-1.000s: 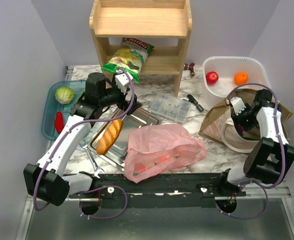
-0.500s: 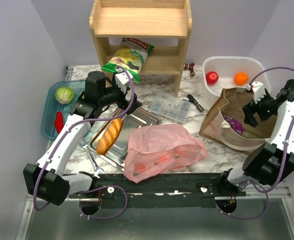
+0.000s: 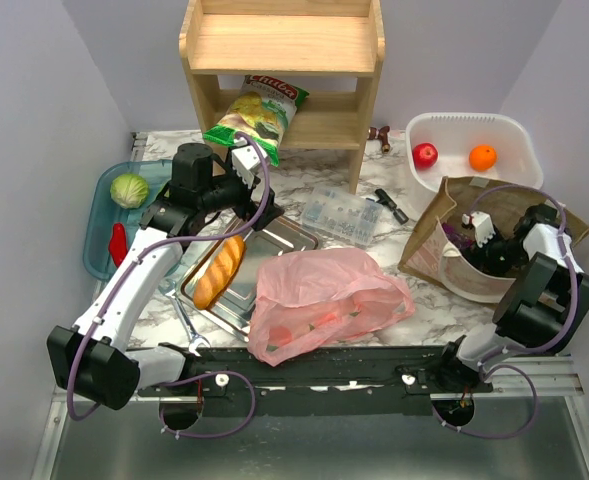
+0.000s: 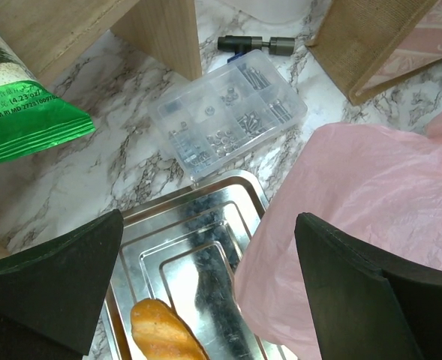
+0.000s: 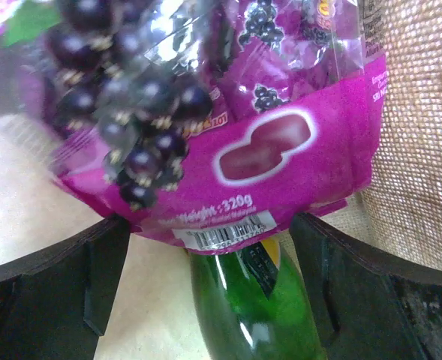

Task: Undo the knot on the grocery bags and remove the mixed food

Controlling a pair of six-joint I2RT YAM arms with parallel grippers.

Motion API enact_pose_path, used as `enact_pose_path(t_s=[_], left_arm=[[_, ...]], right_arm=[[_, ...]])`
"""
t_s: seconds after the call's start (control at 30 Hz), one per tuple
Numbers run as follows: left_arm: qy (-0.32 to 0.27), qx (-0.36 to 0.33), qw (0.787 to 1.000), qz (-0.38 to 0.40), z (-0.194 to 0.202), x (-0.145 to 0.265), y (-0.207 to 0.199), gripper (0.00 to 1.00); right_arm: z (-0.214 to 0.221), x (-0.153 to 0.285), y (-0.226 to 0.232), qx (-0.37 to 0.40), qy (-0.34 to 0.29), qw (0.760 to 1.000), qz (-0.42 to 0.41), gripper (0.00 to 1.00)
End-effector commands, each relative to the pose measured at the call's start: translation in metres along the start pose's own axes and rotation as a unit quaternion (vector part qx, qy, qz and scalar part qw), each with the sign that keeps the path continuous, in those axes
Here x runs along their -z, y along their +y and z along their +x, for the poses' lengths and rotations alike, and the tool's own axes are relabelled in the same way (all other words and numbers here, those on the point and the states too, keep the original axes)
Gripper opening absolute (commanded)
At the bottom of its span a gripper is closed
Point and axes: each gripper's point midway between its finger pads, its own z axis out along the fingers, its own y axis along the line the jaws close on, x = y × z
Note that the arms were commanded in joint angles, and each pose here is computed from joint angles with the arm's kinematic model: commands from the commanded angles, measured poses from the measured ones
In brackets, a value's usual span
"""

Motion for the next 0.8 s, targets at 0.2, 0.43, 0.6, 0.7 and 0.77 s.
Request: enact_pose_path(t_s=[0.2,0.43,0.6,0.7,0.77], left_arm=[[-0.004,-0.006,1.0,0.004,-0.012,0.0,0.001,0.99],[-0.01,-0.02,1.0,0.006,-0.024,-0.001,0.004,0.98],[-0.03,-0.033,0.999,0.015,-0.037,0.003,0.0,0.99],[-0.035,-0.031,0.999,0.022,-0.042,0.004,-0.003,0.99],[-0.032,-0.029,0.999,0.025,-0.044,0.004,-0.004,0.98]], right_arm=[[0.013,-0.01,-0.032,0.04,0.03,0.997,0.057,0.39],[-0.037,0.034,-0.015,0.024,-0.045,0.998,0.032,0.01],[-0.078,0.076,-0.007,0.008,-0.105,0.994,0.025,0.01],[-0.098,0.099,-0.004,0.003,-0.136,0.99,0.028,0.0],[-0.108,0.112,-0.003,0.006,-0.149,0.988,0.033,0.0]])
